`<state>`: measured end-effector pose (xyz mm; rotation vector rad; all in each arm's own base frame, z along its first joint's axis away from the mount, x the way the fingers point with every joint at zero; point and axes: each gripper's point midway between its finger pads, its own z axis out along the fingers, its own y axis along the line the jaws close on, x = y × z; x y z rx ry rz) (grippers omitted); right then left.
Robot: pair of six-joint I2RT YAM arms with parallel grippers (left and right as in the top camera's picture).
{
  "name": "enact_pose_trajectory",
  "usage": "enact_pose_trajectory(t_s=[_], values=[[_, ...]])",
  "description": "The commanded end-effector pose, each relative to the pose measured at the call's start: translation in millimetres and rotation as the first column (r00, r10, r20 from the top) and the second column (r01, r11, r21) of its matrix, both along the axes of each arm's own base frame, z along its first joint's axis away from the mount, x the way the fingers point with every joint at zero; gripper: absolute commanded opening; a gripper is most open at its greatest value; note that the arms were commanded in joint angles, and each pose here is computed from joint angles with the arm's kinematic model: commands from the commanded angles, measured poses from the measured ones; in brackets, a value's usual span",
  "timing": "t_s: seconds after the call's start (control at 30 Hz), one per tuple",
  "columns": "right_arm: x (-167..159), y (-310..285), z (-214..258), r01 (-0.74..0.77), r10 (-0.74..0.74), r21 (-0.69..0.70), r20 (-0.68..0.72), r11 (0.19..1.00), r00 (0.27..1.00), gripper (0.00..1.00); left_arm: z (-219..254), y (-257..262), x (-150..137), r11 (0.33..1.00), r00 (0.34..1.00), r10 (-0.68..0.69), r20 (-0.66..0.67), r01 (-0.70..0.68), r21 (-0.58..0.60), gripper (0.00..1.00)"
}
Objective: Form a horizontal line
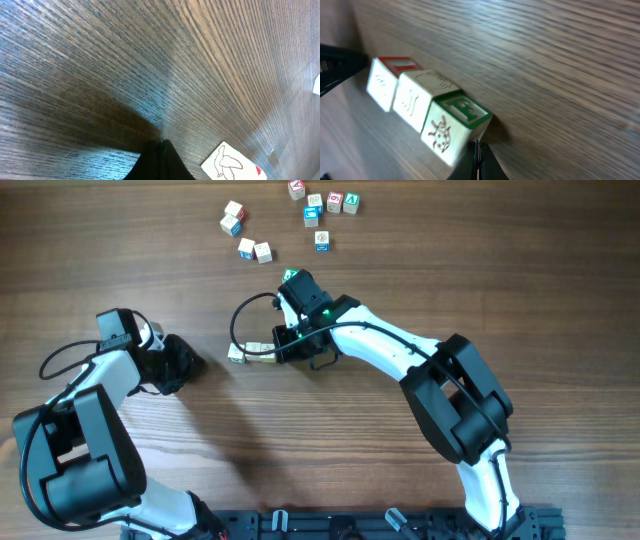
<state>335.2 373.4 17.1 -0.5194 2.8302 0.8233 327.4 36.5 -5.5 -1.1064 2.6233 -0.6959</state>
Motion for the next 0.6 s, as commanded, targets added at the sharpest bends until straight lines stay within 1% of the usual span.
enact_pose_trajectory(t_s=[0.0,0.33,0.57], values=[[-6.5,8.3,12.5,-0.064,0.064,0.055,0.009,0.996,0.998,0.04,-16.3,11.1,-12.5,0.997,0.998,0.006,-0.061,-0.001,0.081,0.04],[-5.1,7.9,12.2,-0.080,0.078,0.049,0.028,0.996,0.997,0.04,-16.3,11.1,-12.6,0.997,0.998,0.006,-0.061,-0.001,0.082,0.04],[16.3,-20.0,-0.3,0.026,-0.012,-0.121,0.119,0.992,0.993,0.04,-16.3,11.1,-12.6,0.997,0.998,0.006,-0.061,-0.001,0.082,0.04]])
